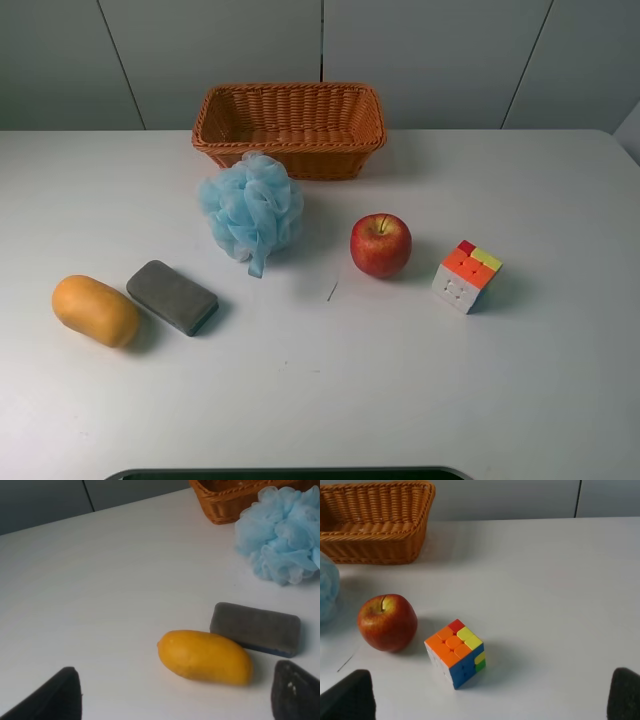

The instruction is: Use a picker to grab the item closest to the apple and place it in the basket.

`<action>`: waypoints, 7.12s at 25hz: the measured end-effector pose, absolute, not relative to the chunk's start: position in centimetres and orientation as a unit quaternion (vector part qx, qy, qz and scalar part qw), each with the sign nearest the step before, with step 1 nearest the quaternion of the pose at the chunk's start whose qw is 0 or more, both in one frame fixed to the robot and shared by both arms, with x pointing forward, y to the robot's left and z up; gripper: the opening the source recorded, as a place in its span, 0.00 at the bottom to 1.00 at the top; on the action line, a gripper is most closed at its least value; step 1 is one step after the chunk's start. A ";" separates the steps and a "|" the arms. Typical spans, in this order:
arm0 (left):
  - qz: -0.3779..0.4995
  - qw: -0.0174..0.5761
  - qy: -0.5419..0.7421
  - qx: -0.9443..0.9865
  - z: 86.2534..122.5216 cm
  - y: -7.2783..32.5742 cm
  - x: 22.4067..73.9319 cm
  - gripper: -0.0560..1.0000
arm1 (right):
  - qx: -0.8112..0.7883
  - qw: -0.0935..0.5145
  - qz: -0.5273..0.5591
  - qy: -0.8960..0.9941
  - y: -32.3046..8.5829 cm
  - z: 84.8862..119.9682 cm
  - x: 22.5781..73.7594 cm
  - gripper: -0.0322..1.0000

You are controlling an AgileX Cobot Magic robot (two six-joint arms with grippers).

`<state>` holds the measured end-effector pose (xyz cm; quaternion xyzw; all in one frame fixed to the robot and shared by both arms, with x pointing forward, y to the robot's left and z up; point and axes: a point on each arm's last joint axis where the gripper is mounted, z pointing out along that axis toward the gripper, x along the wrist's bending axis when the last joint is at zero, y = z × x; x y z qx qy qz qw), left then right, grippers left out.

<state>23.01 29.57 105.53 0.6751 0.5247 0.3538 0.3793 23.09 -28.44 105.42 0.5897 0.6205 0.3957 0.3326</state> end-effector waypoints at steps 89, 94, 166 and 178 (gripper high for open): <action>0.354 0.379 0.525 0.675 105.5 29.6 23.0 0.74 | 0.422 -0.001 0.097 0.901 -23.8 92.7 50.6 0.71; 0.354 0.379 0.525 0.675 105.5 29.6 23.0 0.74 | 0.419 -0.008 0.095 0.903 -23.7 91.2 51.0 0.71; 0.354 0.379 0.525 0.675 105.5 29.6 23.0 0.74 | 0.464 0.065 0.293 0.833 -11.9 101.2 72.5 0.46; 0.354 0.380 0.525 0.674 105.5 29.6 23.0 0.74 | 0.482 0.095 0.333 0.805 -10.6 94.8 75.3 0.46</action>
